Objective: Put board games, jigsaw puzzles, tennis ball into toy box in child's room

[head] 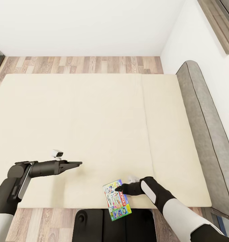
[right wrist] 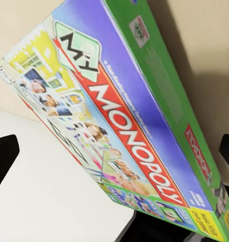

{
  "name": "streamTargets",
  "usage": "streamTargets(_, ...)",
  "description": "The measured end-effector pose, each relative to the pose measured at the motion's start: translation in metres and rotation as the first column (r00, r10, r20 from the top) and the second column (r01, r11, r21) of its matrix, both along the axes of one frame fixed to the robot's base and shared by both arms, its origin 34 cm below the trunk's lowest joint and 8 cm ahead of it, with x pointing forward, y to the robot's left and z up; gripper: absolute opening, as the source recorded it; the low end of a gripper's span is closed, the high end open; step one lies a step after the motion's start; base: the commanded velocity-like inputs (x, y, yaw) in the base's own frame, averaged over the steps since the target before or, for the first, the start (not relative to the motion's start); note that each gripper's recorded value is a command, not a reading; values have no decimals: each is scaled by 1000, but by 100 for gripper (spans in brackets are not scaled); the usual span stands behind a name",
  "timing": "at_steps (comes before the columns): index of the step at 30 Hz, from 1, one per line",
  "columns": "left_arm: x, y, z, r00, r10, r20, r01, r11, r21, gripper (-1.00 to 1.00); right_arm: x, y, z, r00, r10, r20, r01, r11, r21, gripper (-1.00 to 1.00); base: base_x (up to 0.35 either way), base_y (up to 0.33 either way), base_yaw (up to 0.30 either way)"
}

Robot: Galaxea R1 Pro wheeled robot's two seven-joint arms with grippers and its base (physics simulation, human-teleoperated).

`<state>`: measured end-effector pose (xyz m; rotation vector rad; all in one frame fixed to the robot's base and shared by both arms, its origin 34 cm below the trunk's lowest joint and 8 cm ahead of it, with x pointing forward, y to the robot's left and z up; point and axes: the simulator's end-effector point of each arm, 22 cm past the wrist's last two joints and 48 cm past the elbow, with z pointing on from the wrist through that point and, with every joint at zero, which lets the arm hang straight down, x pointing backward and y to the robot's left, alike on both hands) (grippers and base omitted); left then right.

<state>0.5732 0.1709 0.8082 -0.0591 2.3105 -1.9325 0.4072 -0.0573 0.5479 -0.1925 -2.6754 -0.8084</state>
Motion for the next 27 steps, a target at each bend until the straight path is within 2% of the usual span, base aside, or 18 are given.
streamTargets(11,0,0,0,1000,0,0,0,1000,0,100,-3,-3,-1,1000,2,-12,-2,1000,-6,100,0,0,0)
streamTargets(19,0,-1,0,1000,0,0,0,1000,-1,100,-26,-9,-2,997,7,-76,-8,1000,-20,100,0,0,0)
streamTargets(27,0,0,0,1000,0,0,0,1000,0,100,-35,-9,-2,995,8,-103,-11,1000,-23,100,0,0,0)
